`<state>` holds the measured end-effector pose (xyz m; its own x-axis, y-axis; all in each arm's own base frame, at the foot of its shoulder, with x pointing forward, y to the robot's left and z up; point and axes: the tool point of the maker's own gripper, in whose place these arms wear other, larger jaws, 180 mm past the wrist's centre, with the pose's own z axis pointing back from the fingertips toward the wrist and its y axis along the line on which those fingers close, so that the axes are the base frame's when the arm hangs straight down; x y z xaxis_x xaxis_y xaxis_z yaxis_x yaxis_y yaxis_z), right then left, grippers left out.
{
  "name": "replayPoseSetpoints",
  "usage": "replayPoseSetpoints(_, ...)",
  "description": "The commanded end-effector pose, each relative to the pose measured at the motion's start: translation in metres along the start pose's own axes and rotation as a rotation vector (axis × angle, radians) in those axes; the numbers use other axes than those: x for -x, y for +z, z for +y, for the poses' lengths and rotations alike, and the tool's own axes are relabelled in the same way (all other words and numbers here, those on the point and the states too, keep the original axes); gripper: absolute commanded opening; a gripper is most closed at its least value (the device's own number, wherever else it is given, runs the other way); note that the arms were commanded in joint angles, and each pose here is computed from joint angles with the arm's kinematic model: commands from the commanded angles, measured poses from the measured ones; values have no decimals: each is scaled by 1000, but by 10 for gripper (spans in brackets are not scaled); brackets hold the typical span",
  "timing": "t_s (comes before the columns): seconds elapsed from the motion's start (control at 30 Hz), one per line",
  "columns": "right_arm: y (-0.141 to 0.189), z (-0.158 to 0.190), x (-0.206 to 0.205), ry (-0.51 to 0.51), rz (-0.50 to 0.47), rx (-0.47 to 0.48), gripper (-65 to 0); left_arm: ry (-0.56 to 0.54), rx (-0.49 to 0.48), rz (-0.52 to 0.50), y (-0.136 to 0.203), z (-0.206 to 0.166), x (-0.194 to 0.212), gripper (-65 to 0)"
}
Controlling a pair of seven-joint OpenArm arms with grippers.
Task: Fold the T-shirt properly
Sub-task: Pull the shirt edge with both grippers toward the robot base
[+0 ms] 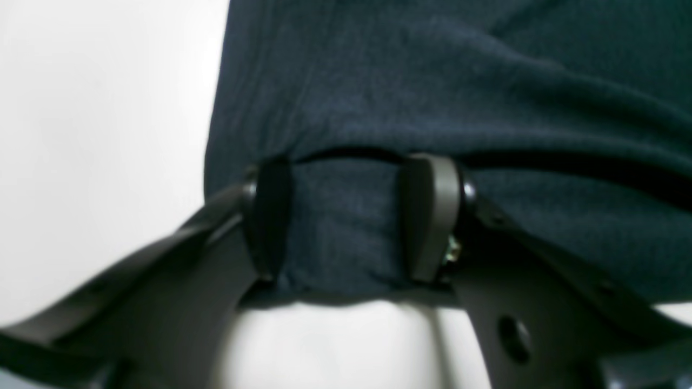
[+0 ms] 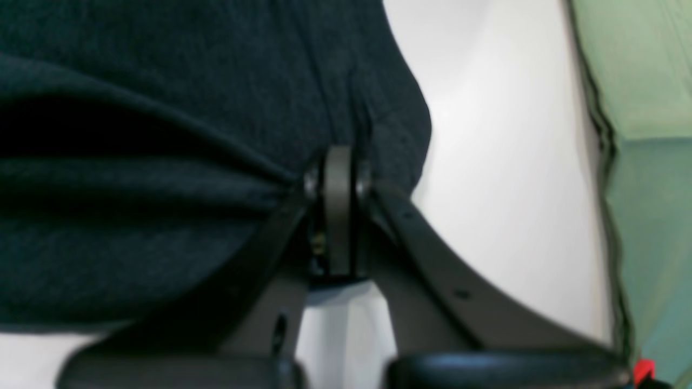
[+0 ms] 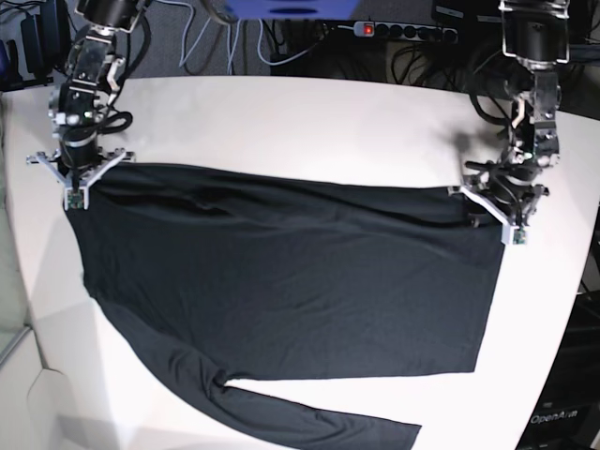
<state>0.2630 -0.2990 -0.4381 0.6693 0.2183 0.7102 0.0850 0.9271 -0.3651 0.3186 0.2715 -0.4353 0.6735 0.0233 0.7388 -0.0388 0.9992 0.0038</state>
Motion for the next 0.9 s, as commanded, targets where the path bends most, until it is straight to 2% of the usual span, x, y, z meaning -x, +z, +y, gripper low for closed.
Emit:
replayPoseSetpoints(0.0, 7, 6, 38, 25, 148, -23, -650, -10, -37, 99, 4, 12, 22, -319)
replayPoseSetpoints(0.23, 26, 11, 67, 50, 134, -46, -650, -22, -52, 141, 12, 23, 41, -319)
replayPoseSetpoints(0.67, 50, -4, 102, 45, 196, -13, -650, -59, -33, 176, 33, 15, 67, -319)
replayPoseSetpoints(0.87, 64, 9, 108, 35, 149, -35, -650, -72, -19, 193, 44, 10, 80, -319)
